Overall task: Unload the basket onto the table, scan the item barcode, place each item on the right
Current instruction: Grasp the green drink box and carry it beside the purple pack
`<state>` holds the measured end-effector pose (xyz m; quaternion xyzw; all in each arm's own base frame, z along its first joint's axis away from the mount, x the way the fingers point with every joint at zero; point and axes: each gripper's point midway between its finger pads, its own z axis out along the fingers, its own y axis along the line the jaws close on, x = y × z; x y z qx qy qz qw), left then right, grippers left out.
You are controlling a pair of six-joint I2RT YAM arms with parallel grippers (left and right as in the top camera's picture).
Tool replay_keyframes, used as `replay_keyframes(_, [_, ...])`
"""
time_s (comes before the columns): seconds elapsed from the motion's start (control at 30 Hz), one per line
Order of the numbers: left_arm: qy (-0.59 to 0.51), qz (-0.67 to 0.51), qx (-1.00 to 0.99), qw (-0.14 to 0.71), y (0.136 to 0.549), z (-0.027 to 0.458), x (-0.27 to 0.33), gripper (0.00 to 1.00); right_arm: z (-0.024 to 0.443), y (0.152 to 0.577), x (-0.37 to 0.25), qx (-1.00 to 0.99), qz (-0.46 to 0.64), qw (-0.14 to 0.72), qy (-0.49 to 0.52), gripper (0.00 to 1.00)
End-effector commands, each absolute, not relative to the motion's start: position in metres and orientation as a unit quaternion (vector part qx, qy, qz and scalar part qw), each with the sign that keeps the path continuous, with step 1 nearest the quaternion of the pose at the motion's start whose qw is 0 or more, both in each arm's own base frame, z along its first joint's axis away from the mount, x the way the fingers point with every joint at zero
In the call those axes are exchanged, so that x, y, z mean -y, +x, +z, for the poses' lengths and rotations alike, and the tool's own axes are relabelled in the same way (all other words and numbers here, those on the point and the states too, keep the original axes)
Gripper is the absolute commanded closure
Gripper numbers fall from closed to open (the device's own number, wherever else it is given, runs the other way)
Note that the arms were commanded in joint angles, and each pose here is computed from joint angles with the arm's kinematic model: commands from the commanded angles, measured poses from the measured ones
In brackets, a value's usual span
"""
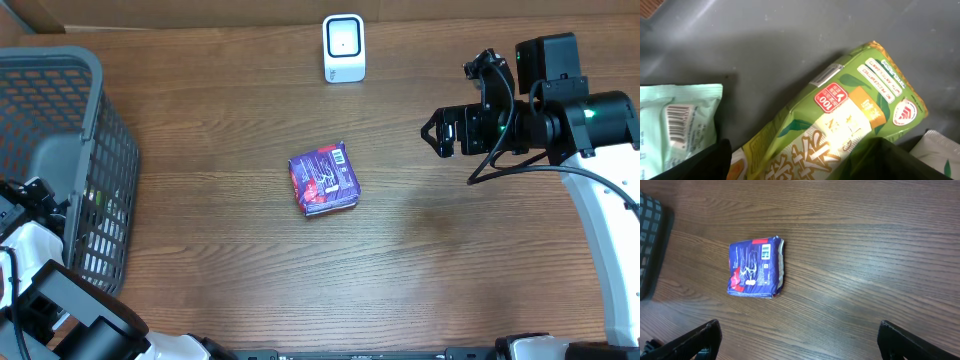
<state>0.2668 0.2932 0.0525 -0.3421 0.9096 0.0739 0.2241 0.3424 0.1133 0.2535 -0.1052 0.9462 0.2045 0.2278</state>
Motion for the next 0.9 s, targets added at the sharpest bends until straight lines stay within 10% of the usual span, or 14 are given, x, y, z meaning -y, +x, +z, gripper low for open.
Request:
replay_keyframes(0.0, [-0.361, 0.034, -0.919, 0.153, 0.240, 0.005, -0.259, 0.20, 0.265, 0.345, -0.116, -0.940, 0.206, 0.246, -0.113, 0.00])
replay_keyframes(0.23, [-0.401, 0.022, -0.905, 0.141, 0.233, -0.004, -0.251, 0.34, 0.265, 0.345, -0.116, -0.940, 0.206, 0.245, -0.113, 0.00])
replay_keyframes(0.6, [-0.458, 0.018, -0.875, 0.156, 0.238, 0.000, -0.257, 0.90, 0.266, 0.346, -0.116, -0.940, 0.206, 0.247, -0.113, 0.00])
replay_keyframes(0.87, [-0.454, -0.052, -0.859, 0.231, 0.294, 0.075, -0.275, 0.93, 0.267, 0.347, -0.116, -0.939, 0.207, 0.250, -0.113, 0.00])
